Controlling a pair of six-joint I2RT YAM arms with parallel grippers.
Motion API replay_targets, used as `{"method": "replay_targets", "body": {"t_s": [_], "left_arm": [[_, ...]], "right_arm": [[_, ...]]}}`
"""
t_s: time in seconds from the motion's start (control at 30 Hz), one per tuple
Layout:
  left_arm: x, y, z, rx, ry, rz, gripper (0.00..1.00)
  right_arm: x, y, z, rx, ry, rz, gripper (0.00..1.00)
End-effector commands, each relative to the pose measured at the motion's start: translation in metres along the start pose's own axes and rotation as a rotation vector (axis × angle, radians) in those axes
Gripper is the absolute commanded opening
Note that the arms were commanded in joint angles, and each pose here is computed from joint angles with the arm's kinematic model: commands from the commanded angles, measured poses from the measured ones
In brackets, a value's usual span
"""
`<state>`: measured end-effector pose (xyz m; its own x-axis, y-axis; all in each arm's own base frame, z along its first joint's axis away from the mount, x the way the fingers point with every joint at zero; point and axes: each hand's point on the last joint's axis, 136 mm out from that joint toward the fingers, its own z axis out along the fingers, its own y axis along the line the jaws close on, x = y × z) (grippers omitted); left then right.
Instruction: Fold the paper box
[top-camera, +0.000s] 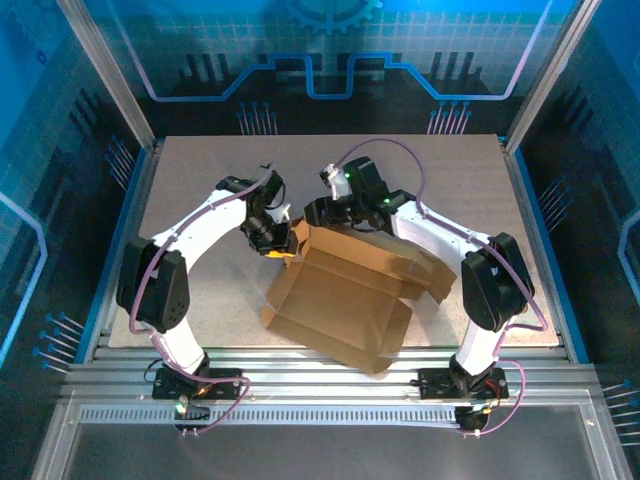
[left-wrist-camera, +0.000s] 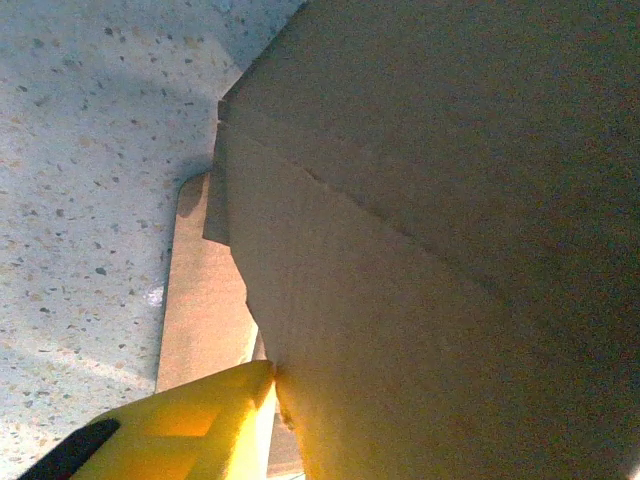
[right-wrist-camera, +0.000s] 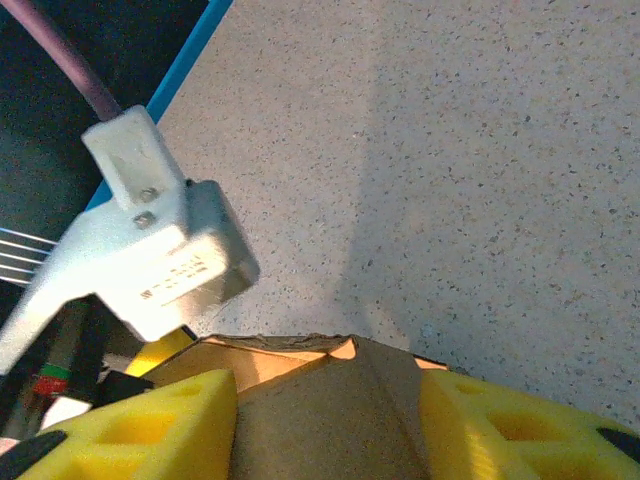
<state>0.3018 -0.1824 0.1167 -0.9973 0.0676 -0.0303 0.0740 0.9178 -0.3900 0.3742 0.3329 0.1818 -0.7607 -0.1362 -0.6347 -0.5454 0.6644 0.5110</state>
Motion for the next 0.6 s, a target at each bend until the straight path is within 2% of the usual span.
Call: {"method": "replay_targets", "body": {"t_s": [0.0,0.23,0.33,0.4,0.5,0.57], "left_arm": [[-0.001,-0.014,-0.019,0.054,-0.034,0.043,0.35],[0.0,-0.015,-0.017,0.064,-0.047,0.057,0.35],[0.002,-0.014,-0.016,0.066,-0.046,0.062,0.34],[0.004,-0.014,-0.015,0.071,-0.045,0.065,0.34],[0.005,-0.015,-0.016,0.079,-0.052,0.065,0.33],[0.006,-0.017,-0.016,0.094,-0.057,0.066,0.33]], "right_arm": [[0.006,-0.003,0.005,0.019,0.004,-0.03,0.52],[0.013,-0.007,0.009,0.081,0.019,-0.086,0.49],[0.014,-0.011,0.009,0.109,0.02,-0.108,0.39],[0.015,-0.012,0.009,0.12,0.025,-0.122,0.37],[0.015,-0.012,0.009,0.156,0.024,-0.161,0.36],[0.014,-0.013,0.009,0.172,0.021,-0.179,0.4]]}}
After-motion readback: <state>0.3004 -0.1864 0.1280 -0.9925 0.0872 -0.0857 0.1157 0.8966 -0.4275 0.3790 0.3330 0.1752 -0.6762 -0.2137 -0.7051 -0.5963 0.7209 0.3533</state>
